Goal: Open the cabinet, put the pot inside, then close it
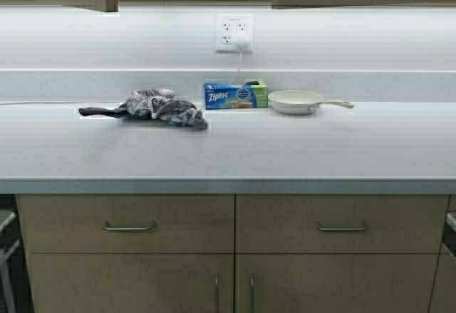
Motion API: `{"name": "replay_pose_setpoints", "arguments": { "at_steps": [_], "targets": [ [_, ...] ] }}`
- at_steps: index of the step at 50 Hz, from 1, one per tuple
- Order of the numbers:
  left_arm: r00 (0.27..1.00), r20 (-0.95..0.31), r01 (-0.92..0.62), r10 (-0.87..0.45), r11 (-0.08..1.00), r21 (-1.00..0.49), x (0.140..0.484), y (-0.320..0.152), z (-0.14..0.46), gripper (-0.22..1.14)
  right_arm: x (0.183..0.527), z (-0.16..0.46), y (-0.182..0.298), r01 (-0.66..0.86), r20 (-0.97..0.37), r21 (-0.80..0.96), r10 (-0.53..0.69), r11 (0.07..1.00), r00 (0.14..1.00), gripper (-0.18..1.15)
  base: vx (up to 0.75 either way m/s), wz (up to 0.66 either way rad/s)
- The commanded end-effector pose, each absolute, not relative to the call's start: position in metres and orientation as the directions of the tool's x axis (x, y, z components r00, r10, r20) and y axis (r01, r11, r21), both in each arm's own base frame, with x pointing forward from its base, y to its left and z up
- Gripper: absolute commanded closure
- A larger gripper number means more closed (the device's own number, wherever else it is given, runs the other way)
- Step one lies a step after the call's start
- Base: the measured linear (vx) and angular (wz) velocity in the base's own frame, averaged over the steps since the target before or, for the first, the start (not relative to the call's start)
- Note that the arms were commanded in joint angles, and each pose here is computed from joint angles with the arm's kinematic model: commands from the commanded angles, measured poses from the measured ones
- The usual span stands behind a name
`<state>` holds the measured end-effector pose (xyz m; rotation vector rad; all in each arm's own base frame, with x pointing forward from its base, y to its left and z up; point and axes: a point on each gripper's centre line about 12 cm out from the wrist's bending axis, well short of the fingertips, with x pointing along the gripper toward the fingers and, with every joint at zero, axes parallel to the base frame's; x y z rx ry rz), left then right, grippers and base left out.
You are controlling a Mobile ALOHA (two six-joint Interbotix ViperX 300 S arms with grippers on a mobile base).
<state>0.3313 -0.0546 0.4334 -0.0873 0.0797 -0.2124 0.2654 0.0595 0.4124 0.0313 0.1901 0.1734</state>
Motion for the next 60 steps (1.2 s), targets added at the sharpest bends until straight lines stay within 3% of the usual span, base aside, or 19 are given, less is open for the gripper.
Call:
{"name": "replay_pose_setpoints", "arguments": {
  "at_steps": [1,12,33,52,60],
  "targets": [
    [0.972,-0.044,0.226,-0.232,0.969,-0.098,0.356,-0.067,0.445,0.88,0.268,0.419,0.061,-0.177,-0.161,0.037,0.18,0.984,0.97,0.91,0.06,-0.04],
    [0.965,-0.054,0.249,-0.255,0.963,-0.099,0.383,-0.084,0.441,0.88,0.276,0.413,0.064,-0.18,-0.181,0.027,0.182,0.983,0.967,0.91,0.05,-0.02],
    [0.954,-0.074,0.283,-0.291,0.954,-0.102,0.306,-0.082,0.411,0.88,0.29,0.433,0.095,-0.271,-0.149,0.016,0.27,0.962,0.951,0.91,0.09,0.01],
    [0.949,-0.061,0.303,-0.31,0.947,-0.103,0.302,-0.088,0.416,0.88,0.373,0.448,0.129,-0.28,-0.167,0.018,0.279,0.96,0.946,0.91,0.14,0.04],
    [0.947,-0.049,0.311,-0.318,0.944,-0.113,0.298,-0.089,0.42,0.88,0.356,0.453,0.123,-0.276,-0.169,0.019,0.275,0.961,0.946,0.91,0.13,0.0]
  ]
}}
